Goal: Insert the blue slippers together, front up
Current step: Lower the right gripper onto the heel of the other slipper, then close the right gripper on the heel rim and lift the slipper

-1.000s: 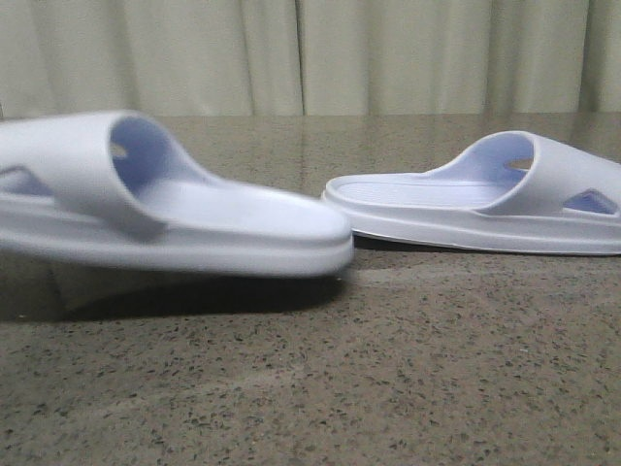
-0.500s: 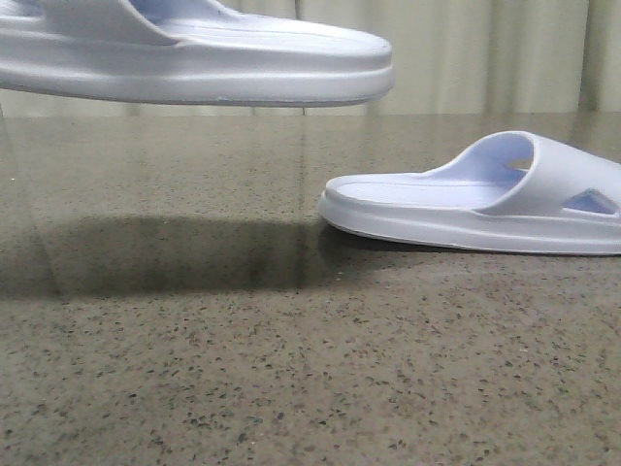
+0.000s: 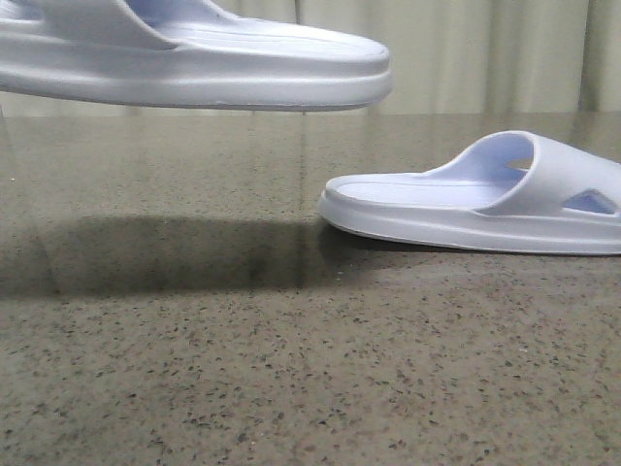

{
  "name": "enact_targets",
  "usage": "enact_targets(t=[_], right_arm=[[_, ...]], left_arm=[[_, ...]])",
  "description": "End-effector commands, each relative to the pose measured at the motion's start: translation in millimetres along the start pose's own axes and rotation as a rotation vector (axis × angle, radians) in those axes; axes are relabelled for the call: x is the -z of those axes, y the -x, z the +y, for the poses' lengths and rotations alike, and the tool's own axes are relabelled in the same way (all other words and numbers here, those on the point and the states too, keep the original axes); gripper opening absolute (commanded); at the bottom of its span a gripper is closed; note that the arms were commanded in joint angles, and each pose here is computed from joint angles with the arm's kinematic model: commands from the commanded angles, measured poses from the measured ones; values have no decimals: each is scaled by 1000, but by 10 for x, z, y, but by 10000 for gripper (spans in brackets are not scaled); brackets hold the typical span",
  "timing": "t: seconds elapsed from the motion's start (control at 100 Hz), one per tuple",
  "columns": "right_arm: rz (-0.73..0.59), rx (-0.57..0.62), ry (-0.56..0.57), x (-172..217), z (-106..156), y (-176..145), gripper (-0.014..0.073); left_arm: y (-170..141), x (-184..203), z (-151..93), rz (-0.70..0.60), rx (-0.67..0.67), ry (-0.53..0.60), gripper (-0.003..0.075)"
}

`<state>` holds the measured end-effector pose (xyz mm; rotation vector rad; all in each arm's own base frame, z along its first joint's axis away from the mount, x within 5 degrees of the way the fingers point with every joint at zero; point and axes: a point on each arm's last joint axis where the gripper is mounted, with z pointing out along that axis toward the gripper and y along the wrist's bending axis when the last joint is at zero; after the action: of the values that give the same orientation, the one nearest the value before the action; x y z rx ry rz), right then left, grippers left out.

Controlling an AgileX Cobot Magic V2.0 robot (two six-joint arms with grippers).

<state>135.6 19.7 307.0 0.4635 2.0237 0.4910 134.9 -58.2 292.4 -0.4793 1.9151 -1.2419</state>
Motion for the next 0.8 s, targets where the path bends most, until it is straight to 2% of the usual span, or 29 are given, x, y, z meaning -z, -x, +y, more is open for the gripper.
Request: enact_targets(t=[0.0,0.24,0.79], right_arm=[[-72,-28,29,-81,71,151,432],[1,-73,-24,-331,30,120,432],[26,-131,-108,-613,-110,140,432]], left_arm=[[58,23,-133,-21,14,-55,16],[58,23,-133,-21,14,-55,16],[57,23,-132,-21,12,-54,16]])
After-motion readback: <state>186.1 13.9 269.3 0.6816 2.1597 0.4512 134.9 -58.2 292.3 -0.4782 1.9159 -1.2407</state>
